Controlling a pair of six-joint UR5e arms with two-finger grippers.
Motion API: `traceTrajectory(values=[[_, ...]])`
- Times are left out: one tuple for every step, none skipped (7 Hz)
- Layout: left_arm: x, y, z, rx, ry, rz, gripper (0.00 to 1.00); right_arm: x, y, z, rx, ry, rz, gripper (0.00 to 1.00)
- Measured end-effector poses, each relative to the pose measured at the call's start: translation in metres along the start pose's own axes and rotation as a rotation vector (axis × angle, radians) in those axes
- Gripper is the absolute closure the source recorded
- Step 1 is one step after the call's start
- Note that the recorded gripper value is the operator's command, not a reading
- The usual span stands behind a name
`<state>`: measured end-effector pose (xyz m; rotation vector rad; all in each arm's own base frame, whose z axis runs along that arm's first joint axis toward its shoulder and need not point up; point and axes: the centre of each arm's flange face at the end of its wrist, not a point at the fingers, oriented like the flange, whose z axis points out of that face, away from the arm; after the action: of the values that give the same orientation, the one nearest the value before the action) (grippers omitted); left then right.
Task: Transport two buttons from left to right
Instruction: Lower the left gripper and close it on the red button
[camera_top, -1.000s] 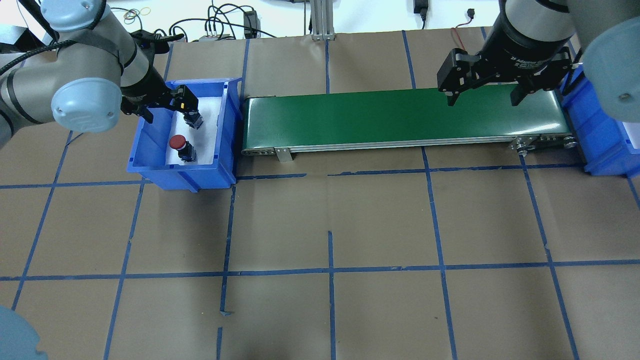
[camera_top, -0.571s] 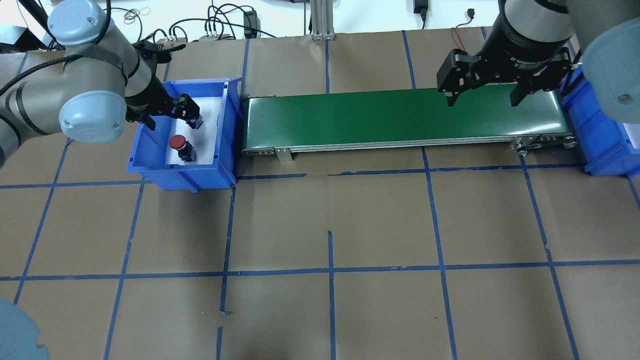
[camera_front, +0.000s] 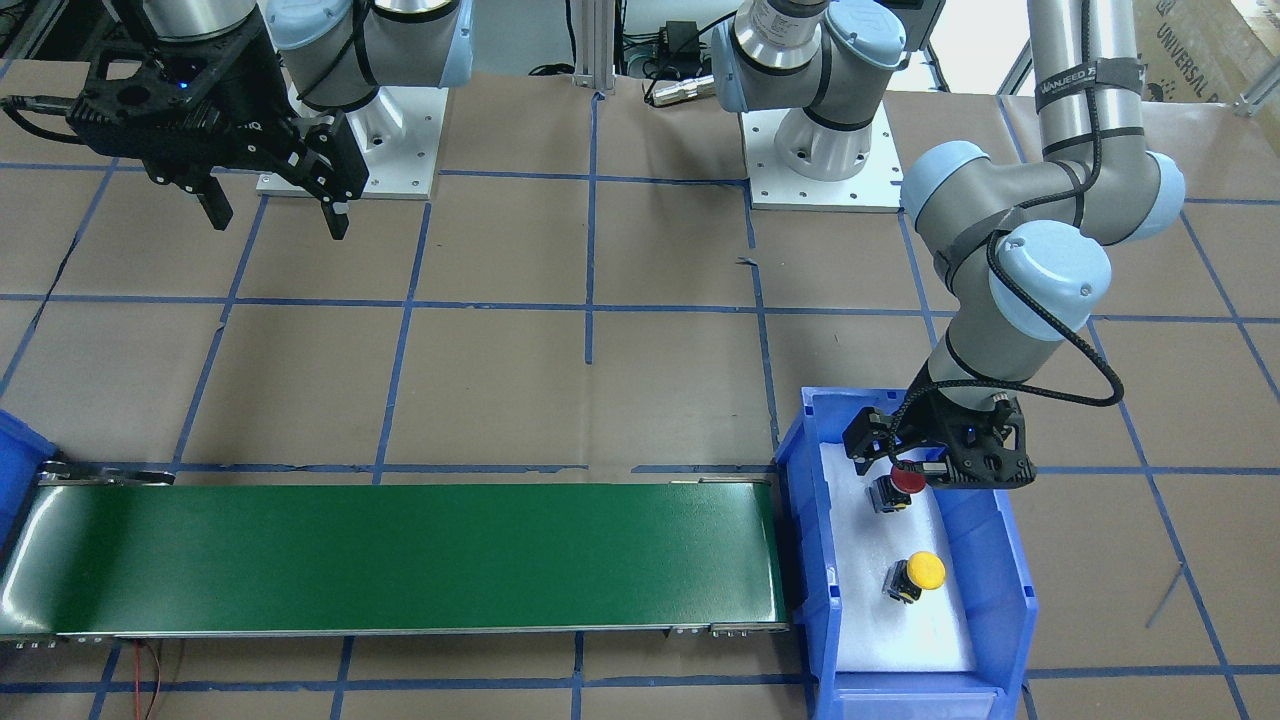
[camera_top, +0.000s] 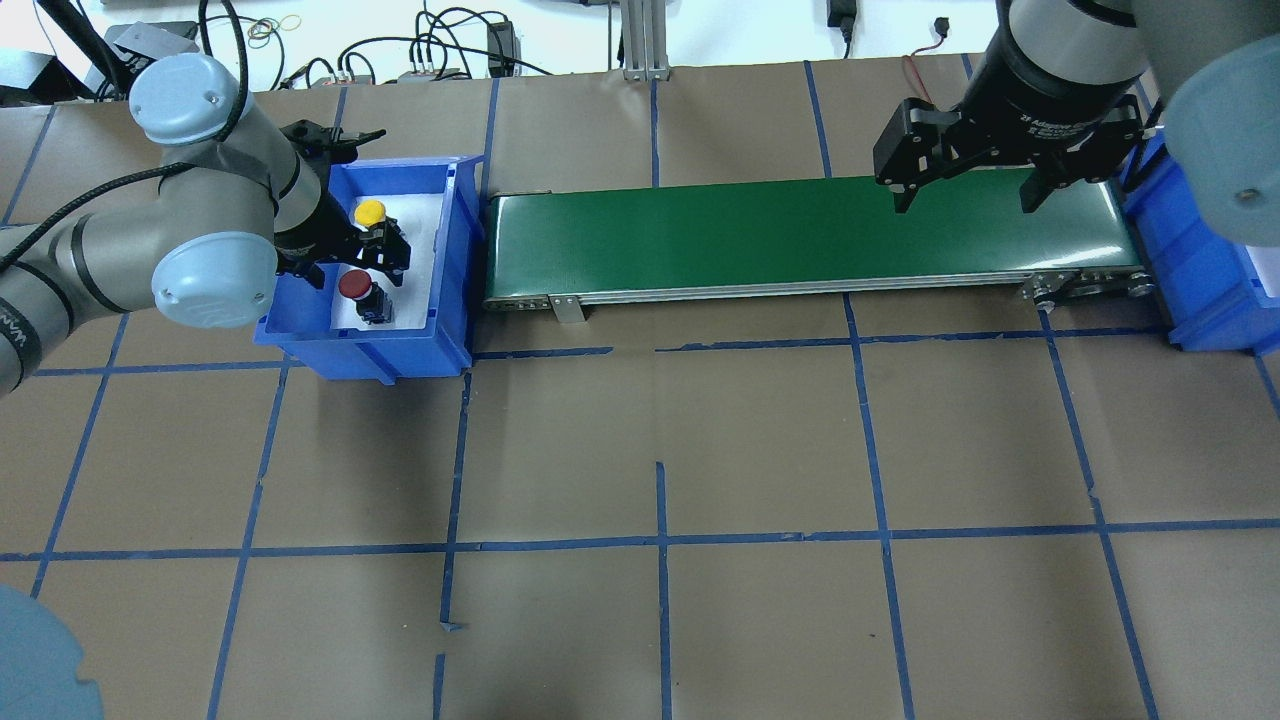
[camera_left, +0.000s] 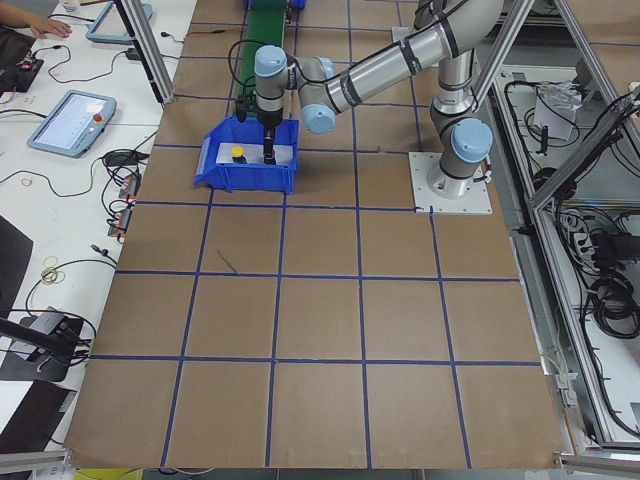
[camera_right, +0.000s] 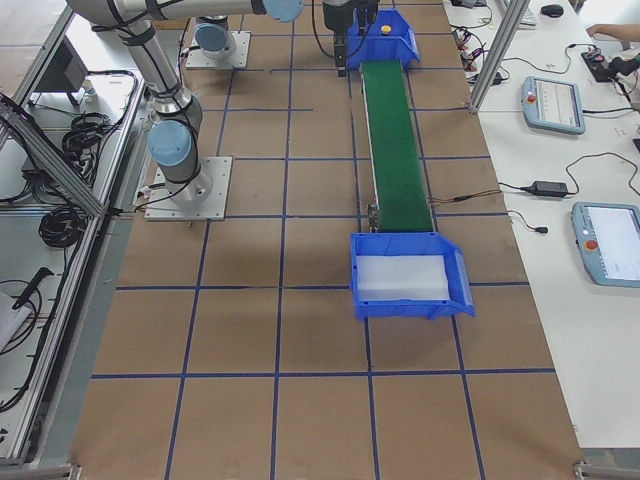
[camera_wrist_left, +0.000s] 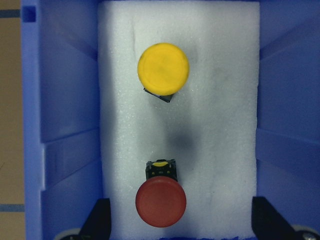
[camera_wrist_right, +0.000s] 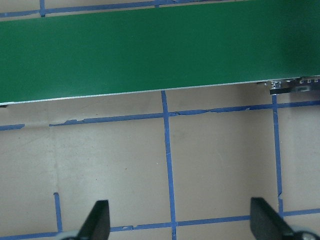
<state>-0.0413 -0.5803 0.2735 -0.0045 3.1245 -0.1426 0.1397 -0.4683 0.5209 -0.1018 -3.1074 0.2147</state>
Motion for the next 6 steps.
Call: traceTrajectory(values=[[0.0,0.003,0.007,-0.017,-0.002,0.0,0.03,0.0,0.0,0.0,0.001,0.0,0.0,0.0],[-0.001,0.005,0.014,-0.032,-0.003,0.001,0.03,0.0,0.0,0.0,0.001,0.0,-0.001,0.0],[-0.001,0.005,0.017,-0.04,-0.002,0.001,0.04,0.0,0.0,0.0,0.001,0.0,-0.001,0.0],[-0.001,0.003,0.02,-0.044,-0.001,0.002,0.04,0.0,0.0,0.0,0.0,0.0,0.0,0.0],[-0.002,0.001,0.02,-0.043,-0.002,0.002,0.04,0.001,0.0,0.0,0.0,0.001,0.001,0.0],[-0.003,-0.003,0.019,-0.038,-0.003,0.002,0.04,0.001,0.0,0.0,-0.001,0.001,0.001,0.0]])
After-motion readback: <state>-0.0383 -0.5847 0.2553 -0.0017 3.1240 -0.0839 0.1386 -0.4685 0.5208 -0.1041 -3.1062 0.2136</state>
